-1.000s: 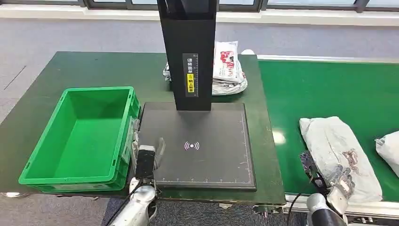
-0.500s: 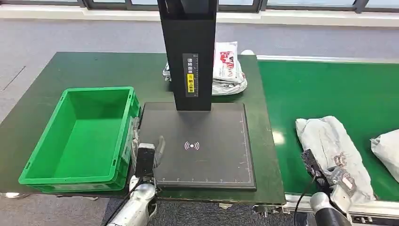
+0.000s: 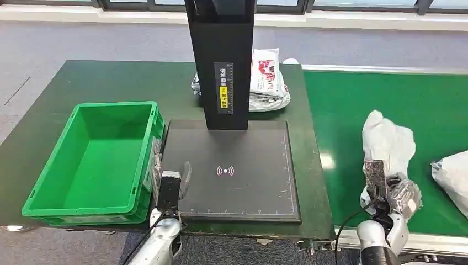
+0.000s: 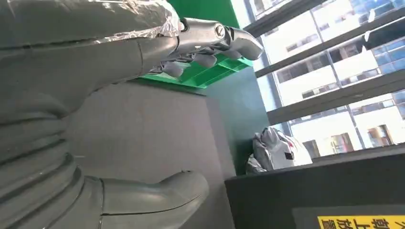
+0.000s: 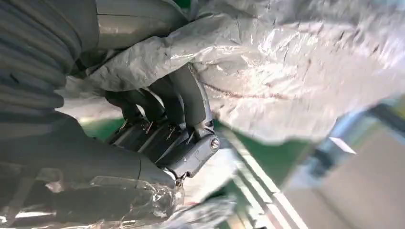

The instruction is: Moved the parcel from conveyor to table for the left to box.

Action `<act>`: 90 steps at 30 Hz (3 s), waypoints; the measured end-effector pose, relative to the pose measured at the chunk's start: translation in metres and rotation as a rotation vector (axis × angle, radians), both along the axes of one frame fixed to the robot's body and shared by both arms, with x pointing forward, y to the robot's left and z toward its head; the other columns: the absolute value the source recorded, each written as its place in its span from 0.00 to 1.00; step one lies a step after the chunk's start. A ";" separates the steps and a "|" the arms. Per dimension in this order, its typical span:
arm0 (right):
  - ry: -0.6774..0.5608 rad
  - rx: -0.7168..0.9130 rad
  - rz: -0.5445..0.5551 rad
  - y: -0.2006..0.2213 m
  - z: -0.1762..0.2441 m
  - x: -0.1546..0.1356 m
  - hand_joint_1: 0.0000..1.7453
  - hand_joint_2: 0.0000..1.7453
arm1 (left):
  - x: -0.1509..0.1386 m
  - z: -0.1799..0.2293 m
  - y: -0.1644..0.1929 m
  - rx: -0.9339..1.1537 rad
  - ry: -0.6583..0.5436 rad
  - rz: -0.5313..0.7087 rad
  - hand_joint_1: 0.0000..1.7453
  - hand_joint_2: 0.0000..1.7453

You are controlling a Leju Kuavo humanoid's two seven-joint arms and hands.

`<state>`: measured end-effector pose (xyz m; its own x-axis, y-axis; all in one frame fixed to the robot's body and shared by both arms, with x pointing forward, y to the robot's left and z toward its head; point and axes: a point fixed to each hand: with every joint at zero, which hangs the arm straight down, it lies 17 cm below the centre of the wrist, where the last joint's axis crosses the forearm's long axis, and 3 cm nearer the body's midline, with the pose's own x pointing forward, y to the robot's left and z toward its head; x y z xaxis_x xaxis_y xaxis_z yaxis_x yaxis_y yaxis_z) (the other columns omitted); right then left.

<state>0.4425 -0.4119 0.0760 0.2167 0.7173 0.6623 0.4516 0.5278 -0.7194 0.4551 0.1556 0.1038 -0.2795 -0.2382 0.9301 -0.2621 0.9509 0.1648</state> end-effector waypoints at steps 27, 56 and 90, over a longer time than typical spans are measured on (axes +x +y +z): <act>0.027 0.119 1.036 0.411 0.058 -0.028 1.00 1.00 | 0.017 0.053 -0.050 -0.005 -0.107 -0.102 0.00 1.00; 0.105 0.151 1.035 0.399 0.012 -0.037 0.00 0.00 | 0.012 0.079 -0.041 0.033 -0.189 -0.048 0.00 1.00; -0.187 0.693 0.717 0.289 0.052 -0.011 0.00 1.00 | -0.005 -0.060 -0.117 0.428 0.189 -0.433 0.00 1.00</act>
